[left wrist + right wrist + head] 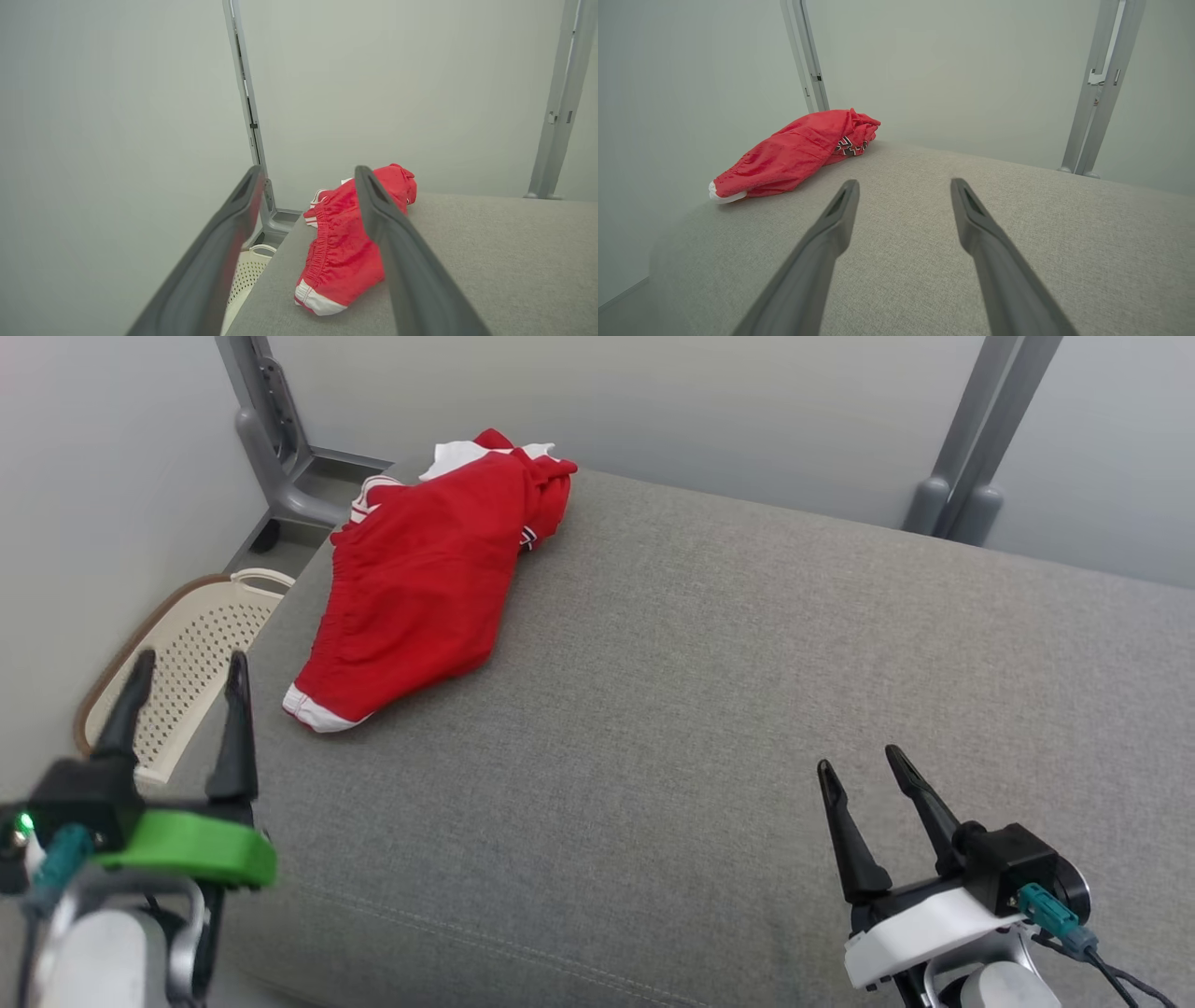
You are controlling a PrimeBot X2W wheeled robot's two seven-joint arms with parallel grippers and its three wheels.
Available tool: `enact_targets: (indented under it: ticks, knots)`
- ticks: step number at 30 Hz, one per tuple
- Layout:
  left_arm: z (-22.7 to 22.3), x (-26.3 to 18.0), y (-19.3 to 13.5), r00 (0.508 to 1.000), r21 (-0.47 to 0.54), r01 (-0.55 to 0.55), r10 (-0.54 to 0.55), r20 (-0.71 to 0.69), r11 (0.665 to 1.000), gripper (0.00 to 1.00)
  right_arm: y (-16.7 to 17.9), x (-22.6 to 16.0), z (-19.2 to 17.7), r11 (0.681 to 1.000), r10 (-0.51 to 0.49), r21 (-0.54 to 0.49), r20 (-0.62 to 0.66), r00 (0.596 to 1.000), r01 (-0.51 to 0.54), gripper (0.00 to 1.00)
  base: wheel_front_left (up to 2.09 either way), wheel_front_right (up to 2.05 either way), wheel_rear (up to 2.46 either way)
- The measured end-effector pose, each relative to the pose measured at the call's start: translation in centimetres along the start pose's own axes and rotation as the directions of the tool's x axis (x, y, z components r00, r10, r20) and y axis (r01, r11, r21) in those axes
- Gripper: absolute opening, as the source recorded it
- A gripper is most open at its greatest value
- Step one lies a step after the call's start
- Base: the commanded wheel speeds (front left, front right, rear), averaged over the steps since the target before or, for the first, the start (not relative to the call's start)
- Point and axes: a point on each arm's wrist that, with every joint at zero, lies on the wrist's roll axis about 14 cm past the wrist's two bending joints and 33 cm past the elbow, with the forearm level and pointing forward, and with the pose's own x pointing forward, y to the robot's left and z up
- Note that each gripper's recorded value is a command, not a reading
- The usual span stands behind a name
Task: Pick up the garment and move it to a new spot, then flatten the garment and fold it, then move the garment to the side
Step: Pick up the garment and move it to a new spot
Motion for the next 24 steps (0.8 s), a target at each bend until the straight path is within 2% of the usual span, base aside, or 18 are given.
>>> enact_targets:
  ticks: [4,7,9,15,19,24]
  knots:
    - [2.0,3.2,0.4,0.999,0.007,0.035,-0.035,0.009,0.999,1.00,-0.7,0.0,0.1,1.000,-0.018,-0.007,0.006,1.000,0.018,1.00,0.00,0.00,0.00]
    - [3.4,6.3,0.9,0.999,-0.024,0.049,-0.049,-0.007,0.999,1.00,-1.5,0.3,0.4,0.999,-0.035,-0.014,0.019,0.999,0.035,1.00,0.00,0.00,0.00]
    - [3.3,9.1,2.1,0.997,-0.036,0.040,-0.043,-0.069,0.999,1.00,-2.4,0.4,0.2,0.998,-0.054,-0.021,0.020,0.998,0.054,1.00,0.00,0.00,0.00]
    - [-2.0,12.0,2.5,0.950,-0.127,0.009,-0.048,-0.309,0.992,1.00,-4.6,0.9,-0.5,0.995,-0.097,-0.036,0.013,0.995,0.098,1.00,0.00,0.00,0.00]
    - [-7.0,12.2,2.8,0.878,-0.121,-0.012,-0.048,-0.476,0.993,1.00,-6.1,0.9,-1.7,0.991,-0.127,-0.048,-0.011,0.992,0.126,1.00,0.00,0.00,0.00]
    - [-11.6,12.3,1.1,0.815,-0.183,-0.021,-0.089,-0.572,0.983,1.00,-8.0,0.8,-3.3,0.985,-0.168,-0.056,-0.040,0.985,0.166,1.00,0.00,0.00,0.00]
